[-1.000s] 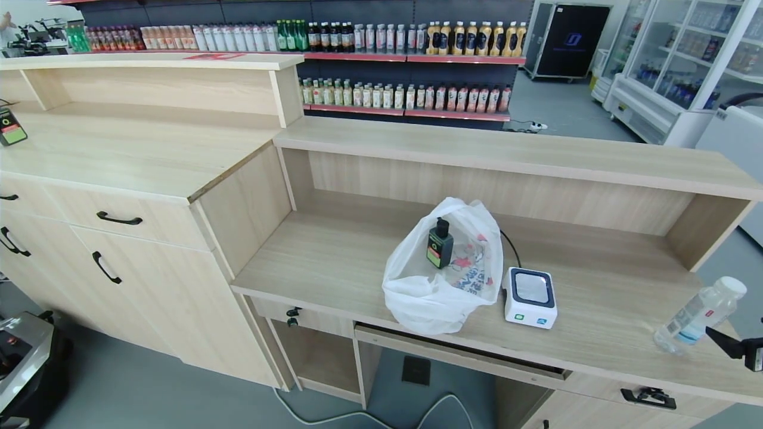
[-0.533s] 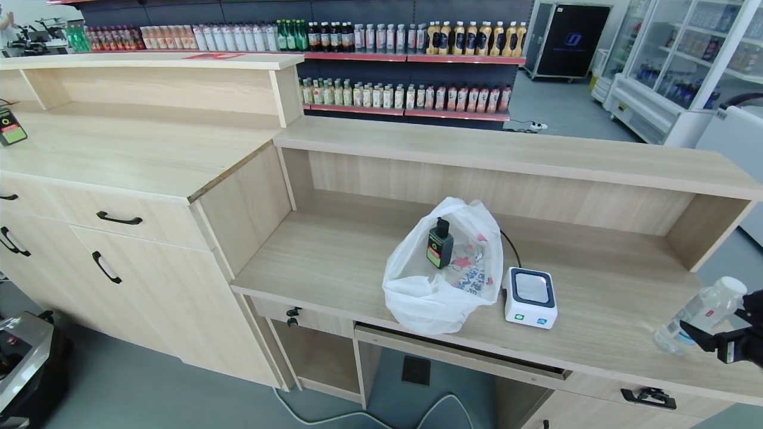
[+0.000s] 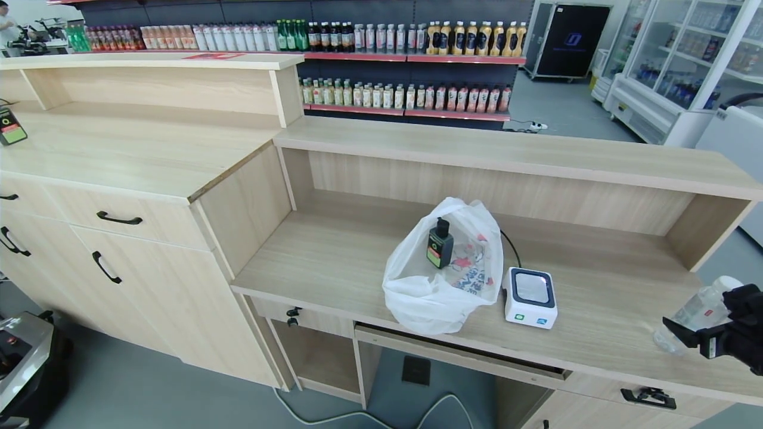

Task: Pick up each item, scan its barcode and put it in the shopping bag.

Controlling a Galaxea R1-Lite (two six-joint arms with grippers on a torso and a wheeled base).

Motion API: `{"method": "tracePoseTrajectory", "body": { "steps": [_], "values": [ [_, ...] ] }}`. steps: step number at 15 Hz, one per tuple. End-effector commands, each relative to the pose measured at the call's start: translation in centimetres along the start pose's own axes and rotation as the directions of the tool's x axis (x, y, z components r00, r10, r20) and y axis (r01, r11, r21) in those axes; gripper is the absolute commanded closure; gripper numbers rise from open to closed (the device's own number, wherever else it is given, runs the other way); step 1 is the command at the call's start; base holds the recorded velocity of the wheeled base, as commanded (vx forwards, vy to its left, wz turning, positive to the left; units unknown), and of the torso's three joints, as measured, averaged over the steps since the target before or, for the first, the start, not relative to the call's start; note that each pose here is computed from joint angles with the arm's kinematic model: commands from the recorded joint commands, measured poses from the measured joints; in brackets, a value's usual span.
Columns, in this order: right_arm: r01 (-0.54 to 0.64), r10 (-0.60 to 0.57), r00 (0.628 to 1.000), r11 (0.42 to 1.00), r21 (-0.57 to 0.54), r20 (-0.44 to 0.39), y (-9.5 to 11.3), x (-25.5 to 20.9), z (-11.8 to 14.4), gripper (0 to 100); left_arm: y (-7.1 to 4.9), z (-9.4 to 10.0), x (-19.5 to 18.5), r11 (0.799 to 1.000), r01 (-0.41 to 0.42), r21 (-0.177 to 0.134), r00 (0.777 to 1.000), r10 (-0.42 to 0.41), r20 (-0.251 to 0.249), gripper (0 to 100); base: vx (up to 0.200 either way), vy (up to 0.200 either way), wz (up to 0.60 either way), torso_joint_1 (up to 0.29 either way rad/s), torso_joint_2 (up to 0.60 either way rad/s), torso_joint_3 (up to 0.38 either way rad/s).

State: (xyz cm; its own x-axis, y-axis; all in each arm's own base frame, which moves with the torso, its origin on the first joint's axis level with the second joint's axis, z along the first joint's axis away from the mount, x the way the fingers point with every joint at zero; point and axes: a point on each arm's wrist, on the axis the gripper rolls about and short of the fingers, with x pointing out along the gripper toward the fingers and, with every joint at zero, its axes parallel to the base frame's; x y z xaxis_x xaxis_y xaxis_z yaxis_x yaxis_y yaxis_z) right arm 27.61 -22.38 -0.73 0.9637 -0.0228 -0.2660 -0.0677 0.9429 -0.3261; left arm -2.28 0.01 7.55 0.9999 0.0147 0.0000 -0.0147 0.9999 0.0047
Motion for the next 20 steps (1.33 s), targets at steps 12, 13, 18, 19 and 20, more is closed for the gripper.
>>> {"method": "tracePoseTrajectory", "body": {
  "steps": [12, 13, 18, 19, 20],
  "values": [
    [-0.007, 0.008, 0.999, 0.999, -0.035, 0.036, -0.3, 2.2, -0.2, 0, 0.0, 0.0, 0.0, 1.000, -0.001, 0.000, 1.000, 0.001, 0.000, 100, 0.000, 0.000, 0.00, 0.000, 0.00, 0.000],
    [-0.007, 0.008, 0.999, 0.999, -0.035, 0.036, -0.3, 2.4, -0.3, 0, 0.0, 0.0, 0.0, 1.000, -0.001, 0.000, 1.000, 0.001, 0.000, 100, 0.000, 0.000, 0.00, 0.000, 0.00, 0.000],
    [-0.012, 0.014, 0.999, 0.999, -0.048, 0.052, -0.4, 3.4, -0.4, 0, 0.0, 0.0, 0.0, 1.000, -0.001, 0.000, 1.000, 0.001, 0.000, 100, 0.000, 0.000, 0.00, 0.000, 0.00, 0.000],
    [-0.014, 0.017, 0.998, 0.999, -0.048, 0.053, -0.3, 3.5, -0.4, 0, 0.0, 0.0, 0.0, 1.000, -0.001, 0.000, 1.000, 0.001, 0.000, 100, 0.000, 0.000, 0.00, 0.000, 0.00, 0.000],
    [-0.016, 0.018, 0.998, 0.999, -0.048, 0.054, -0.3, 3.6, -0.5, 0, 0.0, 0.0, 0.0, 1.000, -0.001, 0.000, 1.000, 0.001, 0.000, 100, 0.000, 0.000, 0.00, 0.000, 0.00, 0.000]
  ]
}}
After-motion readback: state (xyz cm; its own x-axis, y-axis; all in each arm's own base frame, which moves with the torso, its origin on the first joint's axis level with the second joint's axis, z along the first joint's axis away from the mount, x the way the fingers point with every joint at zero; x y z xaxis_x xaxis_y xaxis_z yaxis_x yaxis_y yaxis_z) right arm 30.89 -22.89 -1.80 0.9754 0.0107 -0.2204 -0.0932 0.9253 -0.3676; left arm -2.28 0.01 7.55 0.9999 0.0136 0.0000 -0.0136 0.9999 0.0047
